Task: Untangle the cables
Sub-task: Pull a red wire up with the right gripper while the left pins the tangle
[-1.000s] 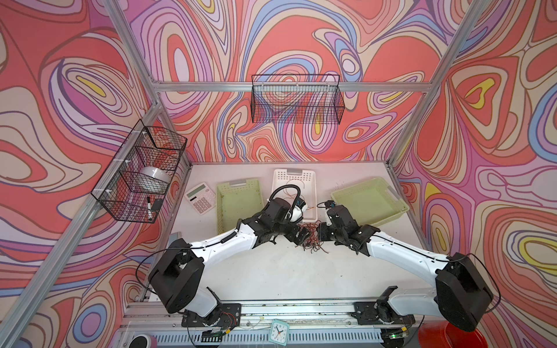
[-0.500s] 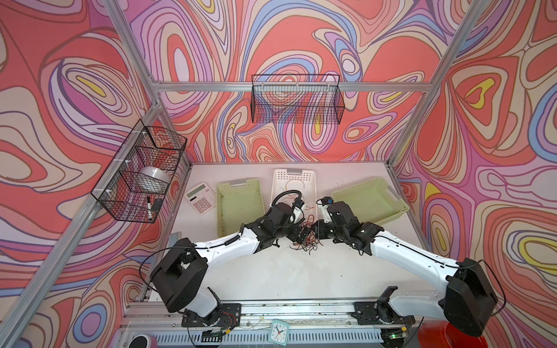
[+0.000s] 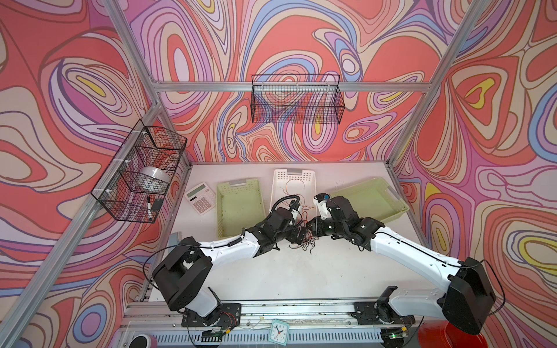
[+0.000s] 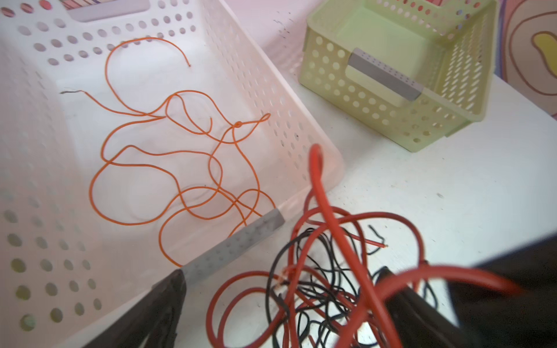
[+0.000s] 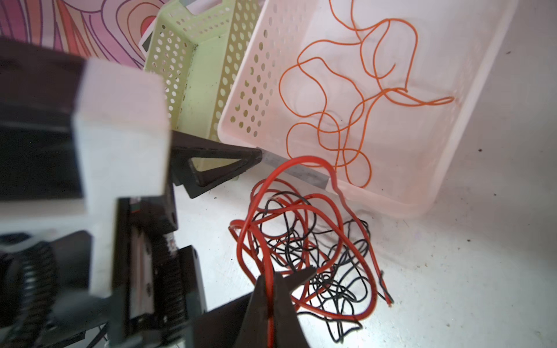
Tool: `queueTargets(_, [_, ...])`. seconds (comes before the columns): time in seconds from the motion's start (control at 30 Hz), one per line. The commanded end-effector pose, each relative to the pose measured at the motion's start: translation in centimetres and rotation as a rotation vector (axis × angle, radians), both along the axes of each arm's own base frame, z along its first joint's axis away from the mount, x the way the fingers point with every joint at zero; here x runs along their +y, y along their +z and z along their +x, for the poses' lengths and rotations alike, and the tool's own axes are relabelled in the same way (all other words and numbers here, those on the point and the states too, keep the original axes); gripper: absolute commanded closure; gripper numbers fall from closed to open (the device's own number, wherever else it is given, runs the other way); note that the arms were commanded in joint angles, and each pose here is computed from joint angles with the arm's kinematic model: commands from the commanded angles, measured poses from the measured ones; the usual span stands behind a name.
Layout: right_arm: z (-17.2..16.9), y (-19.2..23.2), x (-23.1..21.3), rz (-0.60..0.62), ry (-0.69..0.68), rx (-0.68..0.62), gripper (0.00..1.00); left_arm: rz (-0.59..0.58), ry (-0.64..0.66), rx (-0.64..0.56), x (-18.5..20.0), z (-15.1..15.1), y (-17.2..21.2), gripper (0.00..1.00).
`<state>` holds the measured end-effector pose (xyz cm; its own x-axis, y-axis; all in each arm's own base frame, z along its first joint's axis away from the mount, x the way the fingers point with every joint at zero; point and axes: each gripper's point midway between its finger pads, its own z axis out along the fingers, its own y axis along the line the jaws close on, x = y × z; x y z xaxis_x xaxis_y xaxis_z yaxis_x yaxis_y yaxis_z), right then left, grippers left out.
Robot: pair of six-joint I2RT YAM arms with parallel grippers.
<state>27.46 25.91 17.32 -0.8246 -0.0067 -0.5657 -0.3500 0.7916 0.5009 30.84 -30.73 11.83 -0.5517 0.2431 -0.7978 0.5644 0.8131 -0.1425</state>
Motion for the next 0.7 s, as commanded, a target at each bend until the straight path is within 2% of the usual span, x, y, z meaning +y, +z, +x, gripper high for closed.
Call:
queueTargets(0.0, [-0.7, 2.9, 0.0, 0.022, 0.035, -0.051, 1.00, 0.026, 0.095, -0.032, 1.1, 1.2, -0.2, 0.04])
queueTargets(0.3, [-0.3, 9.6, -3.6, -0.003, -0.075, -0.240, 1.00, 0.045, 0.083, 0.114, 3.3, -2.3, -3.9, 0.25])
queueTargets(0.37, [-0.2, 10.8, -4.2, -0.005, -0.093, -0.272, 1.00, 0.046, 0.078, 0.128, 3.8, -3.0, -4.3, 0.29])
queueTargets(0.5, [0.1, 13.5, -5.7, -0.028, -0.147, -0.350, 1.00, 0.057, 0.066, 0.147, 4.9, -4.4, -4.6, 0.43])
queueTargets(0.67, [0.4, 17.5, -8.0, -0.057, -0.215, -0.462, 1.00, 0.085, 0.066, 0.164, 6.3, -5.6, -5.2, 0.49])
